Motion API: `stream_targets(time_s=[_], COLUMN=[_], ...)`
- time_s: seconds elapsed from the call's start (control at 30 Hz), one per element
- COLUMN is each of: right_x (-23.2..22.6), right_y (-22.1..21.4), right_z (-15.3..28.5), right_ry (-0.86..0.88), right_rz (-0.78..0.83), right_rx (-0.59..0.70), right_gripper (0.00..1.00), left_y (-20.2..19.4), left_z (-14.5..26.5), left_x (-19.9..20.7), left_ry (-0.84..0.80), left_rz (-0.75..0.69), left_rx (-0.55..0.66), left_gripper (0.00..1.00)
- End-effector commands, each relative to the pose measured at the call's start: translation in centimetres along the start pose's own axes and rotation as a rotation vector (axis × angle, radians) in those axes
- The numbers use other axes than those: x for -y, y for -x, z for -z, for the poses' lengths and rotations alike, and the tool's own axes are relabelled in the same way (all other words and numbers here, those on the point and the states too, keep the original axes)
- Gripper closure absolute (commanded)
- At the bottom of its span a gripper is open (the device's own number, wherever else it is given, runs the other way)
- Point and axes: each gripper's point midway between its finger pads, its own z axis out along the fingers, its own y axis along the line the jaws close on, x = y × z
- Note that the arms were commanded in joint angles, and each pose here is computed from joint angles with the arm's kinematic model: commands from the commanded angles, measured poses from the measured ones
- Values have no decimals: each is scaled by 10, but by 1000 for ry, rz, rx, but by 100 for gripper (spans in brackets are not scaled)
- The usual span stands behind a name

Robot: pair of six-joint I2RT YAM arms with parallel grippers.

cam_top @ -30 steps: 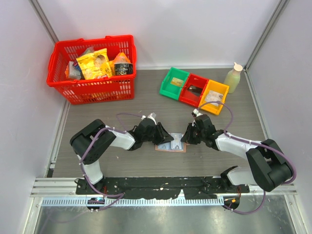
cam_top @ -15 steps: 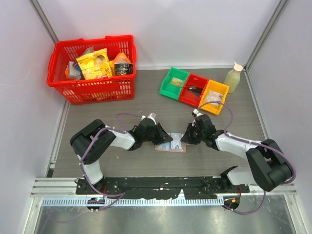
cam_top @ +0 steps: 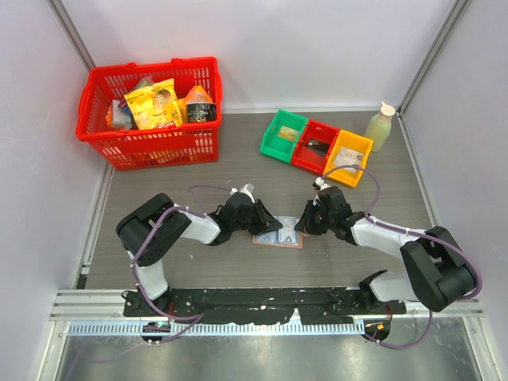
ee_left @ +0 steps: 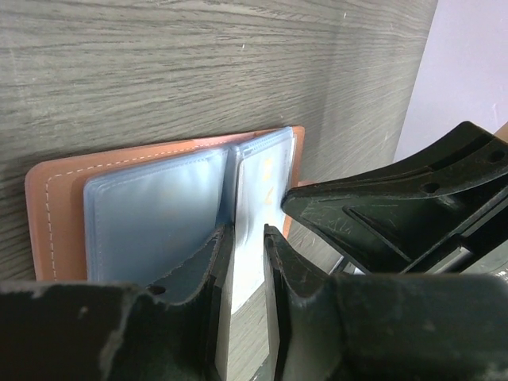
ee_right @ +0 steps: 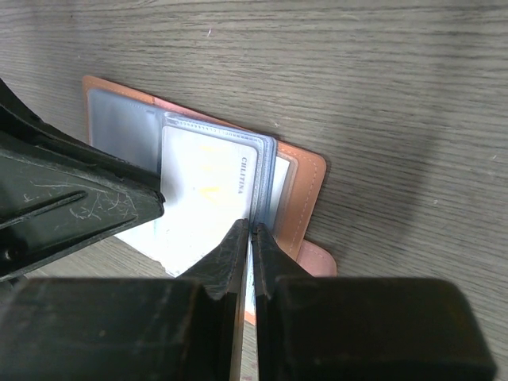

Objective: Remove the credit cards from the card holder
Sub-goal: Remove the credit card from the card holder.

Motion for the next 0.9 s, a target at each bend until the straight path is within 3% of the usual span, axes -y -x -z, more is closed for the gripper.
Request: stream_targets(time_s=[0.0,0.3,0.87], right_x=[33,38,44], right_y=[-42,-41,-47], right_z=[-2,-1,-4], right_ry=[-104,-88,-90], right_rz=[-10,-43,-69], right_rx=[-126,-125,-156], right_gripper=[90,90,90], left_y=[-6,-5,-3], left_z=[-4,4,19], left_x=[42,29,-3], left_ry=[-165,-151,-100], left_rz=[-16,-6,48], left_rx=[-19,6,29], left_gripper=[76,100,100])
